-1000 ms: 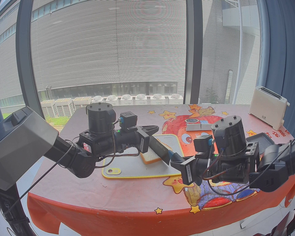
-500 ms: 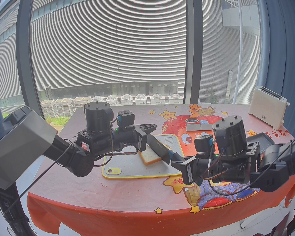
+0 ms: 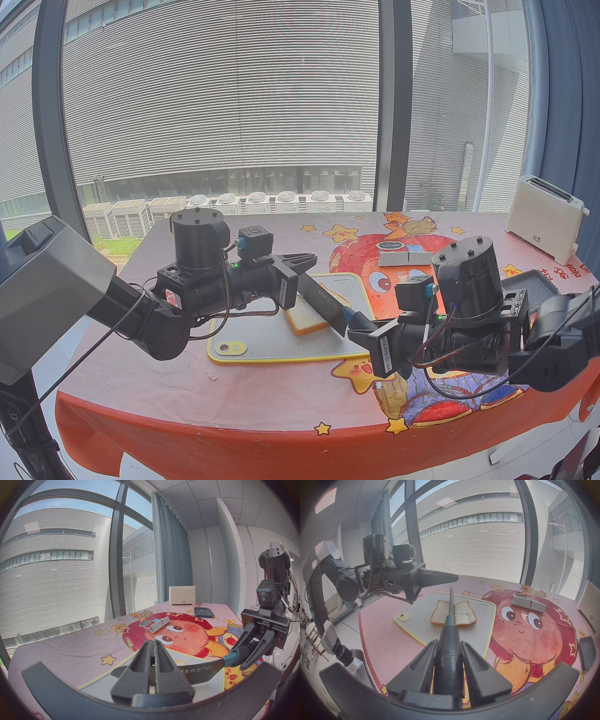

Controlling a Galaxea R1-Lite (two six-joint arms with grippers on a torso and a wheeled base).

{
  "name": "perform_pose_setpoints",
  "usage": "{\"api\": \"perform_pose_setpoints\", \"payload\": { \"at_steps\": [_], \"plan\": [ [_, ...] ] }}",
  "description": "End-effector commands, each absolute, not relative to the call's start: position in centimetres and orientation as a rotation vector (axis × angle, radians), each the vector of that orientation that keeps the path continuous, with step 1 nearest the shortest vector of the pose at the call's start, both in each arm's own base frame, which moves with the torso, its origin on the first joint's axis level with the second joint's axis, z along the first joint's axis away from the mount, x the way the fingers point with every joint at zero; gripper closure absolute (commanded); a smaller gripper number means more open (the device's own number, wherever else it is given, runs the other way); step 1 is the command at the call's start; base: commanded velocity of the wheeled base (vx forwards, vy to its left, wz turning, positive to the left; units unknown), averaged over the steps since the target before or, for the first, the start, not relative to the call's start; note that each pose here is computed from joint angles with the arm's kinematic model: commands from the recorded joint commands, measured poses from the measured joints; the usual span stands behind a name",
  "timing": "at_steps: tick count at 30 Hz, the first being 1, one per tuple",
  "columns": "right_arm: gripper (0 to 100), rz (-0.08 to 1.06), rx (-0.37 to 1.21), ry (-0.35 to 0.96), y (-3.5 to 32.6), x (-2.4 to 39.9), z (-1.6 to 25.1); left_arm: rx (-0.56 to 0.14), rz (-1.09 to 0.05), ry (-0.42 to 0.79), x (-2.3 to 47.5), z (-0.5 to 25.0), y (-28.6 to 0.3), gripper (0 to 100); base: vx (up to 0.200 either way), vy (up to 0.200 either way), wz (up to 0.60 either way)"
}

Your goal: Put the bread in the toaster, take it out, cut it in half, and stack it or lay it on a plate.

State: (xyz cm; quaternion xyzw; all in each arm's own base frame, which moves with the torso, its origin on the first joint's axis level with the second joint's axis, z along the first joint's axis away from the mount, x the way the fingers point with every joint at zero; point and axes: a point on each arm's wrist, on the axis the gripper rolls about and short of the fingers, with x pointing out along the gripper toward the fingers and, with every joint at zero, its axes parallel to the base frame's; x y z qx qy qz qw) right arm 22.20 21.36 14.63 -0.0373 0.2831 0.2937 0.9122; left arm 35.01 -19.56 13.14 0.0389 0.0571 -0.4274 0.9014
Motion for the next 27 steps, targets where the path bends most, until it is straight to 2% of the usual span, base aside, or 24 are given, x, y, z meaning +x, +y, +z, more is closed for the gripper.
{"api": "perform_pose_setpoints", "payload": {
  "at_steps": [1, 27],
  "plan": [
    [100, 0.607, -0.080, 0.586, 21.44, 22.16, 14.53, 0.082, -0.884, 0.117, 34.93, 13.19, -19.57, 100, 0.000, 0.000, 0.00],
    [100, 0.601, -0.077, 0.585, 21.29, 22.27, 14.58, 0.083, -0.883, 0.119, 34.96, 13.09, -19.52, 100, 0.000, 0.000, 0.00]
  ]
}}
